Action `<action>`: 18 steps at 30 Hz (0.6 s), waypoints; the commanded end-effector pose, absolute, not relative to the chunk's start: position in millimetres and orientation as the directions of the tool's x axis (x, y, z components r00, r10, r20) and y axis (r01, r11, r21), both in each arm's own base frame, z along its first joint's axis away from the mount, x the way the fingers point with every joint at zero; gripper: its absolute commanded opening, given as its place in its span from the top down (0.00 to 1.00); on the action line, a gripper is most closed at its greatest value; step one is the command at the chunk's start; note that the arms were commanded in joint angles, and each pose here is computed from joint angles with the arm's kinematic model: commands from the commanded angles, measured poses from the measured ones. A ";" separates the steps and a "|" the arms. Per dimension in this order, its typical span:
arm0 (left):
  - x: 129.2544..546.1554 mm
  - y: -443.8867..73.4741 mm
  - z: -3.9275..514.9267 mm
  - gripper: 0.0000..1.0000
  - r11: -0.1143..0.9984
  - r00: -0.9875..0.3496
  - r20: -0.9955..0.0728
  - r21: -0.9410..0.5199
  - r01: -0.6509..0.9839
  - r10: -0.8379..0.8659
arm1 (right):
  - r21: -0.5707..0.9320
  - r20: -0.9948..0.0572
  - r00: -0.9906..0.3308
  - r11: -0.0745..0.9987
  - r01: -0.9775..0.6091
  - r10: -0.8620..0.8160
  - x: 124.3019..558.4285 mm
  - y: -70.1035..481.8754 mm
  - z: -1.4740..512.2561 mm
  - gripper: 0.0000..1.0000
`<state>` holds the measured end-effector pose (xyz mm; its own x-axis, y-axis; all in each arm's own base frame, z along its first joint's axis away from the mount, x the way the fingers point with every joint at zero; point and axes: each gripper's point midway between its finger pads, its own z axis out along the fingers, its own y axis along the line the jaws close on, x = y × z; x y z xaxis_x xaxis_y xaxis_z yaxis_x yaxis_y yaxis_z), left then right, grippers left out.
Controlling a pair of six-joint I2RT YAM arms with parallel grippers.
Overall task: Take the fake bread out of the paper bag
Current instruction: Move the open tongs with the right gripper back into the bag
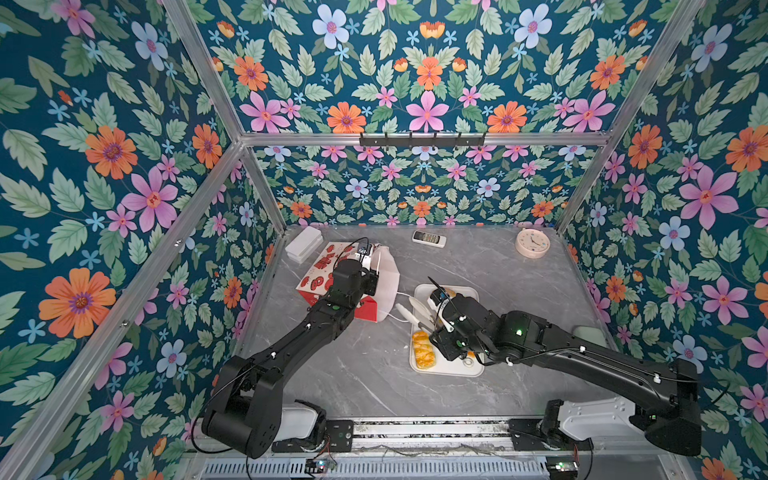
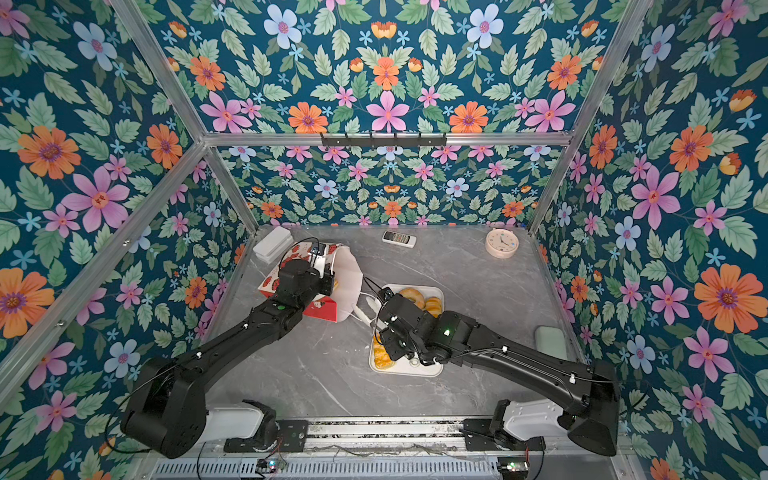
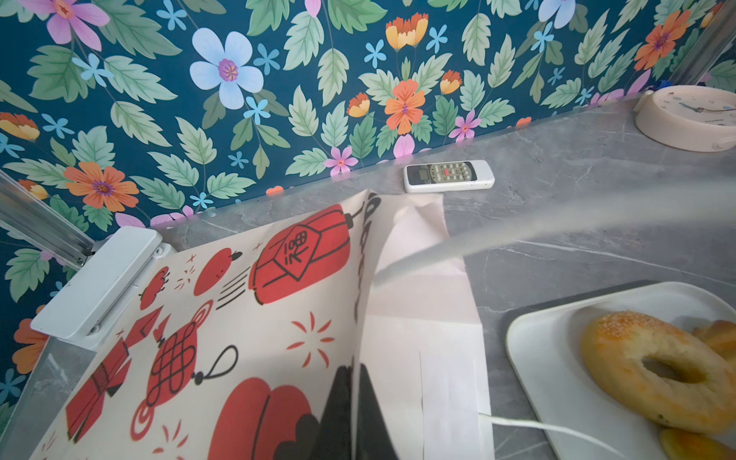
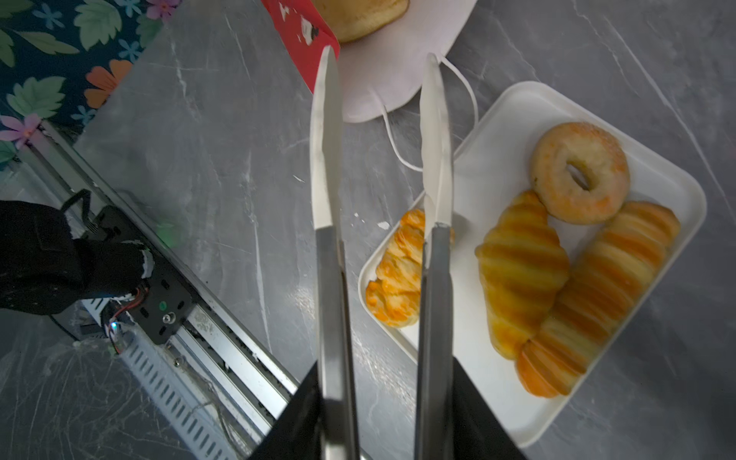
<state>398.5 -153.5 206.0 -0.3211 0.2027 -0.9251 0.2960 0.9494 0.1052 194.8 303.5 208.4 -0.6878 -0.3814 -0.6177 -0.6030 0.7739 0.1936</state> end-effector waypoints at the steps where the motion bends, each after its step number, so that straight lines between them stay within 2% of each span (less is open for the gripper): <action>1: 396.7 -158.3 211.2 1.00 0.940 -0.312 -0.927 0.104 0.326 0.210 | 0.250 -0.687 -0.637 0.709 -0.659 -0.349 209.8 336.9 221.4 0.55; 9: 386.8 -156.1 212.3 1.00 0.924 -0.329 -0.906 0.143 0.354 0.267 | 0.364 -0.629 -0.726 0.720 -0.591 -0.278 265.6 349.0 190.8 0.56; 14: 379.2 -160.1 217.1 1.00 0.910 -0.307 -0.911 0.142 0.390 0.274 | 0.329 -0.582 -0.739 0.733 -0.595 -0.338 289.5 365.3 162.9 0.53; 18: 377.4 -160.7 215.0 1.00 0.905 -0.305 -0.911 0.143 0.400 0.279 | 0.363 -0.551 -0.759 0.719 -0.593 -0.347 298.3 379.3 148.1 0.52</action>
<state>377.9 -157.3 211.4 -0.3240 0.2757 -0.9050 0.3825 0.9131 0.1412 295.8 368.1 146.7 -0.7691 -0.3357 -0.5439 -0.5651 0.7547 0.3332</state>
